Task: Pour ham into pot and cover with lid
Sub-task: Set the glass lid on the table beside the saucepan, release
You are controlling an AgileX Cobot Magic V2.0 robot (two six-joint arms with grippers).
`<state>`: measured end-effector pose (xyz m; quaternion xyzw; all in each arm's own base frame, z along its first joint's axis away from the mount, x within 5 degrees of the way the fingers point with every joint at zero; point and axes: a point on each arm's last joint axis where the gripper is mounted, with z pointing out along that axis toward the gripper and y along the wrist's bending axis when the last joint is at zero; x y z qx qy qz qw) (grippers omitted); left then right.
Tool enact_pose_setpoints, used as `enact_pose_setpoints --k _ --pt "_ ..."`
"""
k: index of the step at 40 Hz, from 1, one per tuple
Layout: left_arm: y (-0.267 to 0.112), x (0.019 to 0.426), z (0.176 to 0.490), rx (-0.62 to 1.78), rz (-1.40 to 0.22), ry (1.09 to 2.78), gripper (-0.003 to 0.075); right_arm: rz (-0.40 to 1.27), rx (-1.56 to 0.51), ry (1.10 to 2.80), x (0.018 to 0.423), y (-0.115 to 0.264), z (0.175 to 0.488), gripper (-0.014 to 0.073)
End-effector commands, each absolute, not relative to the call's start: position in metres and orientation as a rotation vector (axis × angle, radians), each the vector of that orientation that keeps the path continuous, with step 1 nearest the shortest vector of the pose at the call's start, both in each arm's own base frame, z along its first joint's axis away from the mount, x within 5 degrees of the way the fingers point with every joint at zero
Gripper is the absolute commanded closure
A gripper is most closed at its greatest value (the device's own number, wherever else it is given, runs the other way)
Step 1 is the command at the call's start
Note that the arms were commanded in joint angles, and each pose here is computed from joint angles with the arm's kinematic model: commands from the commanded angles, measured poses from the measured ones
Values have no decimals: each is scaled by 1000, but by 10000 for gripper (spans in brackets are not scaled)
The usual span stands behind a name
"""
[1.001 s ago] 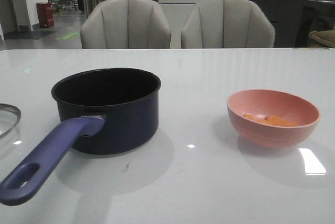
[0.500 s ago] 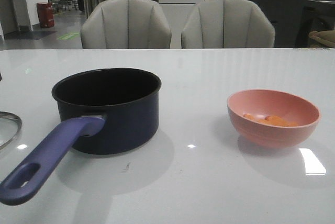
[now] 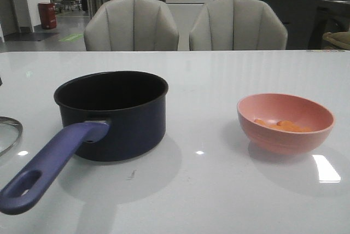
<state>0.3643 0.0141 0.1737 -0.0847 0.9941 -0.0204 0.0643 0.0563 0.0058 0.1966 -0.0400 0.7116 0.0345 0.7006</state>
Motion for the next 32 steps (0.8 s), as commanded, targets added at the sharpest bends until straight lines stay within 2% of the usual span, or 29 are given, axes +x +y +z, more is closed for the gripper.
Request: enact_pose_setpoints --k 1,8,13,20,32 --pt "10 366 188 -245 -74 2953 73 71 -91 1483 54 6 207 447" --pt "10 369 196 -241 -76 2943 84 71 -91 1483 54 6 207 447" --pt "10 365 215 -231 -78 2901 84 71 -91 1483 54 6 207 447" --pt "10 352 259 -216 -84 2779 84 71 -91 1483 54 6 207 447" --pt "-4 298 337 -147 -117 2427 83 71 -91 1483 54 6 207 447"
